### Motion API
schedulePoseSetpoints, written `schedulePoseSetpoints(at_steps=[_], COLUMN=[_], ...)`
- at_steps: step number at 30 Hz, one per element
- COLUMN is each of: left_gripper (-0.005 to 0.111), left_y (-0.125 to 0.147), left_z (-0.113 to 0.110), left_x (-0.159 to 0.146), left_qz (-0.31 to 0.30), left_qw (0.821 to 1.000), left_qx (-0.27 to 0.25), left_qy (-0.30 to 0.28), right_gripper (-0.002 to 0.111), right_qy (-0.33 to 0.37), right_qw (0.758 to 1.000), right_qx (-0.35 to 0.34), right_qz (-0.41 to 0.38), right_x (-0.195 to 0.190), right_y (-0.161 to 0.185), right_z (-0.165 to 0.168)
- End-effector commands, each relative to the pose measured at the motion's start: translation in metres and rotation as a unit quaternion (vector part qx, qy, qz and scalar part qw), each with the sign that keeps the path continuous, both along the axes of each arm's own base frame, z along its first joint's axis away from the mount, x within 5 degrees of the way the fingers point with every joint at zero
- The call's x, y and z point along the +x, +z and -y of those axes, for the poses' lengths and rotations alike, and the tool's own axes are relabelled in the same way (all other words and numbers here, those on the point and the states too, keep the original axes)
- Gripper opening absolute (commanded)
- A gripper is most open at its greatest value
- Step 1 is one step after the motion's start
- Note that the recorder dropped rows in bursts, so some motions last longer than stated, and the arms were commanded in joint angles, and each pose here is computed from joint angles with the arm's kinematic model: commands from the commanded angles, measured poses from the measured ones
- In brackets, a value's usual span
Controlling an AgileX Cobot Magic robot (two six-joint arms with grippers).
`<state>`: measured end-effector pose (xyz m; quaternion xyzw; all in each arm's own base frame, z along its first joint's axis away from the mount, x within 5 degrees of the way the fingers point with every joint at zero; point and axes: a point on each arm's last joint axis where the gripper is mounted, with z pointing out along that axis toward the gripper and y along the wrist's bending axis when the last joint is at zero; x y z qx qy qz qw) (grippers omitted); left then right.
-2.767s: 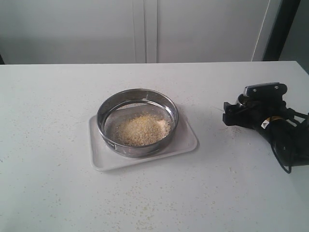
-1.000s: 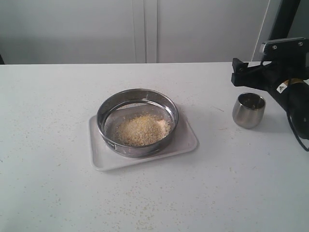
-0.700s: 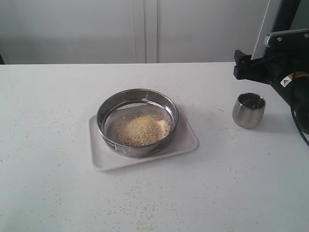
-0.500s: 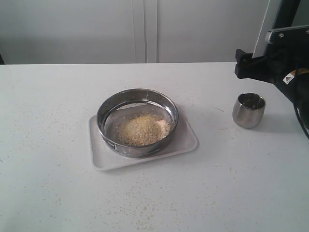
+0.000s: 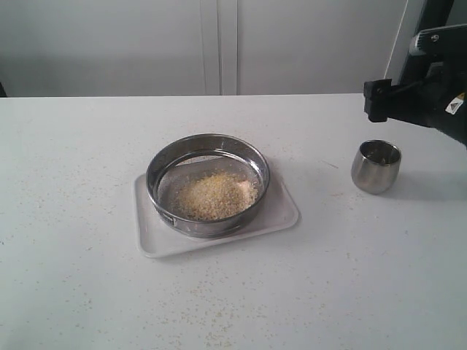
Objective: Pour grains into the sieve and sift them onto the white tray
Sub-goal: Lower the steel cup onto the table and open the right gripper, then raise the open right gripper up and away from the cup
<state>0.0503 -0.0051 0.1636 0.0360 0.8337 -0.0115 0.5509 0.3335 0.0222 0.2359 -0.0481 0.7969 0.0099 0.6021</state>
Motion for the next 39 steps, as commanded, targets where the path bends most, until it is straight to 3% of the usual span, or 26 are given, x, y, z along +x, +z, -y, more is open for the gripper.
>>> schedulePoseSetpoints(at_steps=[1, 11, 21, 23, 39], left_gripper=[0.0, 0.0, 0.0, 0.0, 0.0], left_y=[-0.001, -0.001, -0.001, -0.001, -0.001], left_z=[0.001, 0.001, 0.001, 0.001, 0.001], left_x=[0.0, 0.0, 0.0, 0.0, 0.0], left_qz=[0.0, 0.0, 0.0, 0.0, 0.0], left_qw=[1.0, 1.0, 1.0, 1.0, 1.0], left_qx=[-0.006, -0.006, -0.006, -0.006, -0.006], left_qy=[-0.003, -0.003, -0.003, -0.003, -0.003], right_gripper=[0.088, 0.037, 0.004, 0.0, 0.0], right_qy=[-0.004, -0.013, -0.019, -0.02, -0.023], right_qw=[0.999, 0.994, 0.985, 0.983, 0.979], right_qx=[-0.004, 0.002, 0.005, 0.008, 0.02], right_qz=[-0.034, -0.11, -0.172, -0.182, -0.2], right_x=[-0.011, -0.041, -0.073, -0.08, -0.149], right_y=[0.01, 0.03, 0.047, 0.05, 0.079], right_z=[0.003, 0.005, 0.007, 0.007, 0.011])
